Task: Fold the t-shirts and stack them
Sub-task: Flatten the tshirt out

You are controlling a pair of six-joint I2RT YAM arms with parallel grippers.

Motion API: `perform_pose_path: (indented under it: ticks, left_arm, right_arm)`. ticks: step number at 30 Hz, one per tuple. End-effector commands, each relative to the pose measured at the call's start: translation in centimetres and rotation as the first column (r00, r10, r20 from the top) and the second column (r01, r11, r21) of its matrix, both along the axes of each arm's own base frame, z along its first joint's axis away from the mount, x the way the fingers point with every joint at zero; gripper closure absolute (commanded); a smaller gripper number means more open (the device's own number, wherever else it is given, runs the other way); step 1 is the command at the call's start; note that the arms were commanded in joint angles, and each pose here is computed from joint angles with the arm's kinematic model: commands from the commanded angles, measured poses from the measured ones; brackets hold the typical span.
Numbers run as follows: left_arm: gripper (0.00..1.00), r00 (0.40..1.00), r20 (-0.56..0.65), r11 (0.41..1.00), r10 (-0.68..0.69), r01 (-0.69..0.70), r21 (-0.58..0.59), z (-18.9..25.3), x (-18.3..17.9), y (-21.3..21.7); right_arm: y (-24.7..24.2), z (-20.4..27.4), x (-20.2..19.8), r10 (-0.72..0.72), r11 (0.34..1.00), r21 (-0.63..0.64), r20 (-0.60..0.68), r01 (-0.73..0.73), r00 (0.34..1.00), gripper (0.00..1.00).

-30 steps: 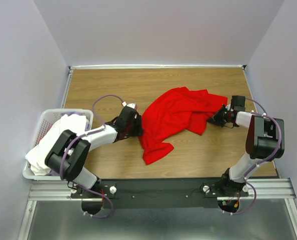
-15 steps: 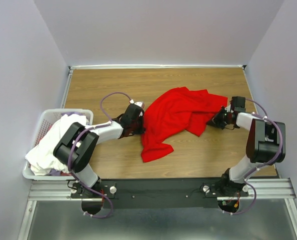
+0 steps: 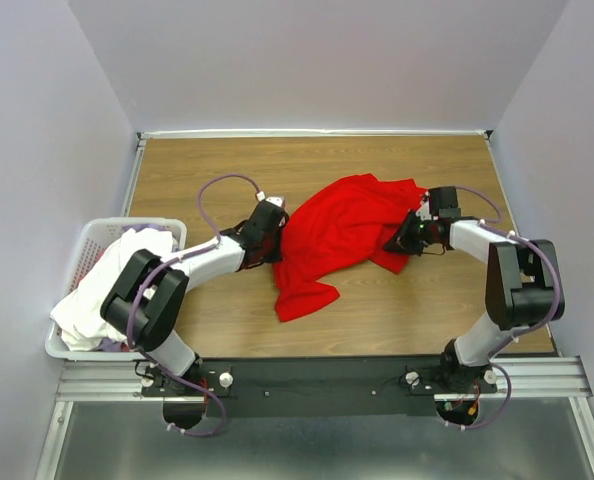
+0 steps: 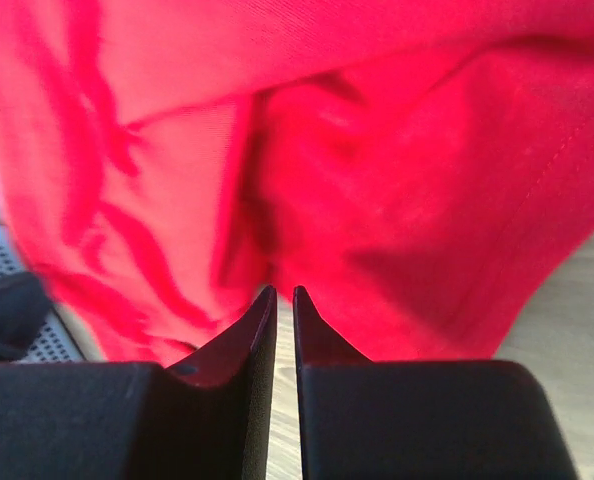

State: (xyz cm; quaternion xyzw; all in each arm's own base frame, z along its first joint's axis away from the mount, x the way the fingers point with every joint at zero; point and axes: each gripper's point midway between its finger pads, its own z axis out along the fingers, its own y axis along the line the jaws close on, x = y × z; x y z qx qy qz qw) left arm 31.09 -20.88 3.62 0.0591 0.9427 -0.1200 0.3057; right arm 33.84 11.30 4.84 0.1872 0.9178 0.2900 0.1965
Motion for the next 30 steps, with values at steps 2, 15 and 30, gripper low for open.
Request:
perform_pose_path:
  ticks: [2,15,30]
  left_arm:
    - [1.0,0.991,0.107,0.985,0.083,-0.098,0.14,3.3,2.1,3.9]
    - [1.0,0.915,0.353,0.913,0.195,-0.301,0.276,18.2,1.5,8.3]
    - [1.0,0.926,0.341,0.875,0.163,-0.296,0.384,17.5,2.0,7.5]
  right_arm:
    - [-0.6,-3.4,-0.7,-0.023,0.999,-0.052,-0.114,0.017,0.993,0.85]
    - [-9.6,-6.8,-0.8,-0.297,0.94,-0.225,-0.17,0.256,0.94,0.91]
    - [-11.9,-4.7,0.5,-0.275,0.931,-0.276,-0.099,0.239,0.956,0.89]
